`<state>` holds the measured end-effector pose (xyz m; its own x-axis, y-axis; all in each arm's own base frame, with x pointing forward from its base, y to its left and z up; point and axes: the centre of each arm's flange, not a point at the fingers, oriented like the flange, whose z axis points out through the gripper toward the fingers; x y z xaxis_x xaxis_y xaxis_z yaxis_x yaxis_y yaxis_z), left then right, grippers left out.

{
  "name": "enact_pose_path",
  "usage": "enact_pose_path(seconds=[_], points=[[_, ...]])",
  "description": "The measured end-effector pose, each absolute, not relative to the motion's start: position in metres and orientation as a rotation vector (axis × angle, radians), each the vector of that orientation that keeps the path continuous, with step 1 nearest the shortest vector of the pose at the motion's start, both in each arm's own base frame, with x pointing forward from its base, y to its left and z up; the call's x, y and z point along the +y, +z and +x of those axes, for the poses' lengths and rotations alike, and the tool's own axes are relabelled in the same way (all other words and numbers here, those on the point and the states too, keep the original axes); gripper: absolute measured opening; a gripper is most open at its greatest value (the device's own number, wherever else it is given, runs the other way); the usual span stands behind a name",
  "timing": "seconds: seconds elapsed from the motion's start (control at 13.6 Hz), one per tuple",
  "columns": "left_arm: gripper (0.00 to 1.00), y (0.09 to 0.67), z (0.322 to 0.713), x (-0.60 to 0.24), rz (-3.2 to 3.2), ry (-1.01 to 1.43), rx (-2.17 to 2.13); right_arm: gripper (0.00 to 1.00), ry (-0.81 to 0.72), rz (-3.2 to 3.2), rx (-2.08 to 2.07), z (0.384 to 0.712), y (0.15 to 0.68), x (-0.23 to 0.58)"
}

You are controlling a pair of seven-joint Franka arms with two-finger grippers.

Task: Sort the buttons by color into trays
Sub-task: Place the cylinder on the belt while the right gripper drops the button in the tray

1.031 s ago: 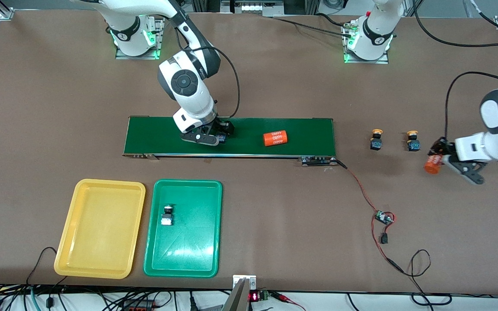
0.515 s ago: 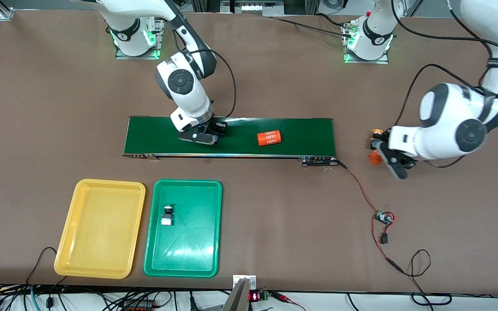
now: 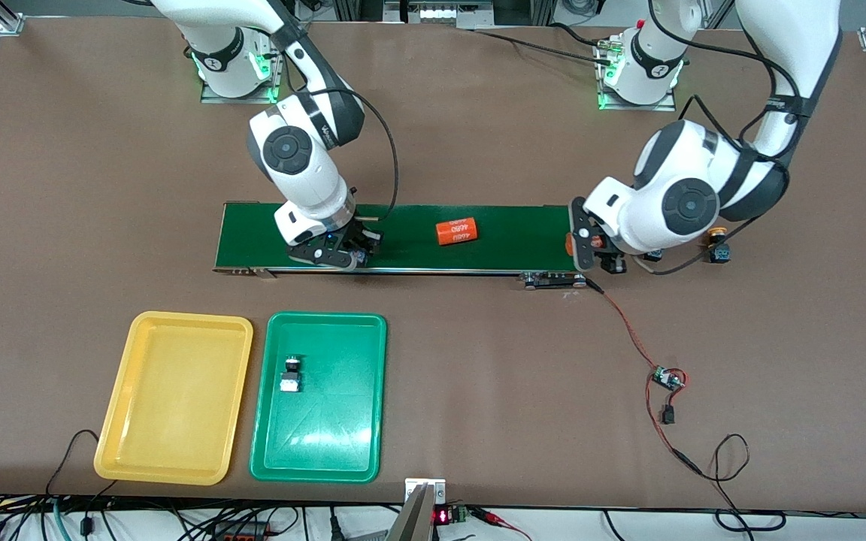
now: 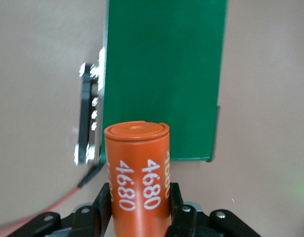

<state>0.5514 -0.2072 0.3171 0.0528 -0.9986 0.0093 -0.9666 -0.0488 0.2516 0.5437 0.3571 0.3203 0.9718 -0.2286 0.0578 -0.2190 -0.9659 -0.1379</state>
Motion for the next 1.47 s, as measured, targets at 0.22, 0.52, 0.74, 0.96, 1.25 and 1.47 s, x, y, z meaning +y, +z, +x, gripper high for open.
enact_pose_path(seconds=[0.22,0.52,0.74,0.96,1.25,1.47], points=[[0.49,0.309,0.544,-0.223,2.014,-0.236,-2.132,0.42,-0.221,-3.014,0.210,0.590,0.347,0.340],[0.49,0.286,0.544,-0.239,1.931,-0.183,-2.192,0.42,-0.257,-3.053,0.116,0.656,0.287,0.332],[0.49,0.275,0.535,-0.254,1.892,-0.194,-2.210,0.42,-0.305,-3.086,0.074,0.691,0.238,0.325],[0.49,0.264,0.529,-0.253,1.881,-0.225,-2.200,0.42,-0.382,-3.090,0.052,0.708,0.214,0.309],[0.50,0.259,0.524,-0.254,1.871,-0.241,-2.201,0.42,-0.418,-3.082,0.048,0.712,0.202,0.302],[0.74,0.261,0.525,-0.255,1.873,-0.222,-2.210,0.48,-0.423,-3.080,0.048,0.713,0.204,0.302]])
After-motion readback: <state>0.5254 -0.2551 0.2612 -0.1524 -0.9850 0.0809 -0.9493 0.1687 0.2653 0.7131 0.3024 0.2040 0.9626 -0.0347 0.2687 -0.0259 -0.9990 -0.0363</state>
